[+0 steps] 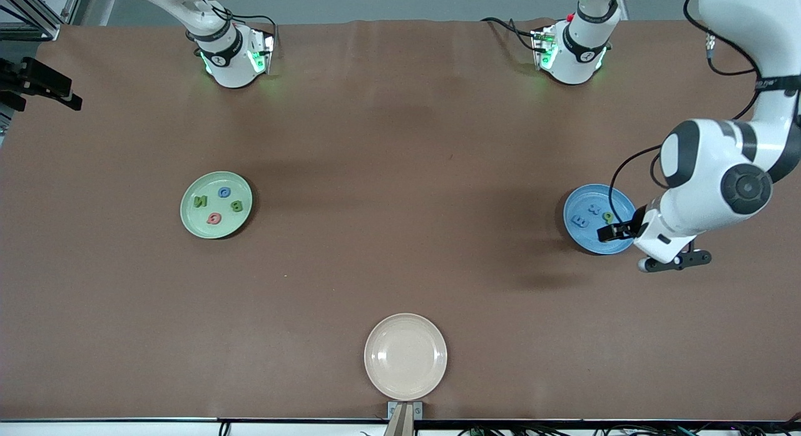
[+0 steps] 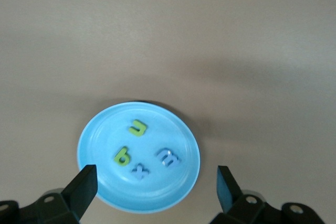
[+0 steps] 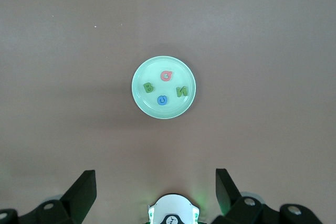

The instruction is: Sort upper and lower case letters into plates

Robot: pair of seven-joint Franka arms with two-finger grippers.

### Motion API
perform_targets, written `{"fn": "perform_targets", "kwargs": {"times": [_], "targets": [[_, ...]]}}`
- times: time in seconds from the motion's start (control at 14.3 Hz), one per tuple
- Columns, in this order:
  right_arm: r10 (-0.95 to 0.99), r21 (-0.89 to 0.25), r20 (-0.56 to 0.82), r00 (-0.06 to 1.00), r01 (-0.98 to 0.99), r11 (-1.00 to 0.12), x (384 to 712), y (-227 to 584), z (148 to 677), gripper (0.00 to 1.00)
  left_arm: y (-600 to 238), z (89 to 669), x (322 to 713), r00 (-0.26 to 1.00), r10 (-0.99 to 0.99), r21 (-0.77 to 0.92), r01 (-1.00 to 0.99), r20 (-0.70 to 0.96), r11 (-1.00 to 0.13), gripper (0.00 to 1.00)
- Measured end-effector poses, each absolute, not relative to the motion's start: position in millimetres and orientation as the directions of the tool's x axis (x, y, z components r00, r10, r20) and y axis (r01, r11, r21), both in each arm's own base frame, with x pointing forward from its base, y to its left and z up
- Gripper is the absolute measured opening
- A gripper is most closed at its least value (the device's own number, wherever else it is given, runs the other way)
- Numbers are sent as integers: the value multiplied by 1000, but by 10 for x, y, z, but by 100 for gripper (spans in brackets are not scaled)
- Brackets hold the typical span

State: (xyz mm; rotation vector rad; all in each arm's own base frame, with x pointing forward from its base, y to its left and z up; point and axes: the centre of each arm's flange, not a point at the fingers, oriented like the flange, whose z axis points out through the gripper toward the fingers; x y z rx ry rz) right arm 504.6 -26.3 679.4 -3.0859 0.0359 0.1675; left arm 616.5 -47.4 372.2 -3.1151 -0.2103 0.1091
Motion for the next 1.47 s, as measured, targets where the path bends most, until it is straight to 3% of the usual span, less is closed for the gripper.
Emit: {"fn": "perform_targets", "kwargs": {"times": [0.91, 1.47], "targets": [[56, -46, -65, 996, 53, -998, 5091, -247, 6829, 100, -473, 5483, 5771, 1000, 18, -31, 19, 18, -999, 100], [22, -42, -69, 997, 19, -999, 5094, -130, 6828, 100, -136, 5924, 5777, 999, 37, -30, 38, 39, -999, 100]]}}
